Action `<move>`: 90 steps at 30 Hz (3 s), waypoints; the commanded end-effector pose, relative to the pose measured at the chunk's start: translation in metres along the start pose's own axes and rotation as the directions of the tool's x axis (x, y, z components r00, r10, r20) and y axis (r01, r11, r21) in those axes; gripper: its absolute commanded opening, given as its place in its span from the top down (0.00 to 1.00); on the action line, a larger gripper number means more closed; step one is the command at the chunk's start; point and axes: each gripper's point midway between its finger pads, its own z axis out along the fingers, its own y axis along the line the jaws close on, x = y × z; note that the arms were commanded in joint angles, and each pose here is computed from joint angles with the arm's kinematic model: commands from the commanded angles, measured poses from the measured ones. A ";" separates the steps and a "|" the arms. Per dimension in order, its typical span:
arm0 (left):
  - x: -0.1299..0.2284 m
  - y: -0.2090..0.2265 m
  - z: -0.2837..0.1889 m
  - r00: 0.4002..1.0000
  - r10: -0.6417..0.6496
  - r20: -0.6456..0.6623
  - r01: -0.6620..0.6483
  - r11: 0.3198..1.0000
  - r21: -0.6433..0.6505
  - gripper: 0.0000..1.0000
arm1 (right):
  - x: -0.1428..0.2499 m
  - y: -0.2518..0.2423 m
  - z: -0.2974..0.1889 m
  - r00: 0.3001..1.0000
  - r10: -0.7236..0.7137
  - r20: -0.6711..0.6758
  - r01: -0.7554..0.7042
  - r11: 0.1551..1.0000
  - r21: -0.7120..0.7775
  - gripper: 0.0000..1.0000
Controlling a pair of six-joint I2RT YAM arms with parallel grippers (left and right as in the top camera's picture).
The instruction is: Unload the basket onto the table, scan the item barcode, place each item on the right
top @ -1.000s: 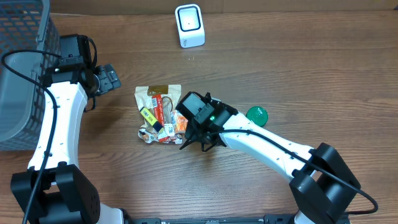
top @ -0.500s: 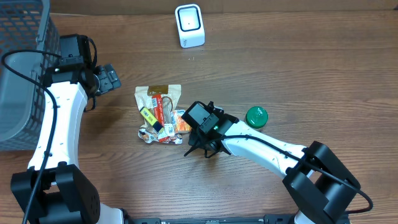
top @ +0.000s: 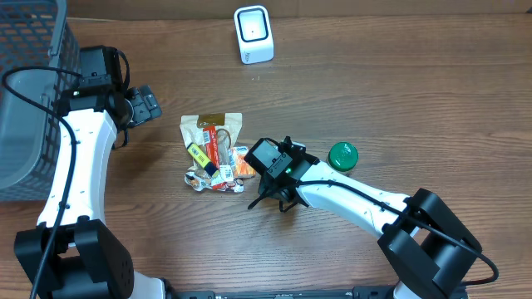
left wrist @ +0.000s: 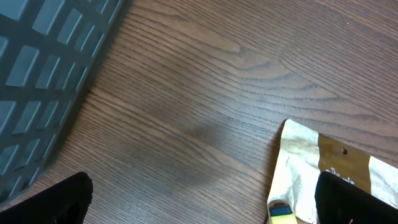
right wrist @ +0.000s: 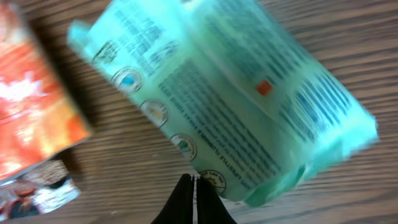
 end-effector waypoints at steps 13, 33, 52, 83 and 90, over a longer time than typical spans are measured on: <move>-0.007 -0.002 -0.009 0.999 0.015 0.028 -0.015 1.000 0.015 0.00 | -0.032 -0.025 -0.003 0.995 -0.005 -0.096 0.003 1.000 -0.014 0.86; -0.007 -0.002 -0.009 0.999 0.015 0.028 -0.015 1.000 0.014 0.00 | -0.075 -0.051 -0.026 0.978 -0.016 -0.206 -0.007 0.994 -0.108 0.67; -0.007 -0.002 -0.009 0.999 0.015 0.028 -0.015 1.000 0.015 0.00 | -0.076 -0.053 -0.015 0.987 -0.005 -0.163 -0.010 0.996 -0.090 0.46; -0.007 -0.002 -0.009 0.999 0.015 0.028 -0.015 1.000 0.015 0.00 | -0.056 -0.056 0.018 0.987 0.088 -0.135 -0.100 0.991 -0.085 0.41; -0.007 -0.002 -0.009 0.999 0.015 0.028 -0.015 1.000 0.015 0.00 | -0.069 -0.046 0.010 0.987 0.092 -0.131 -0.111 0.983 -0.145 0.41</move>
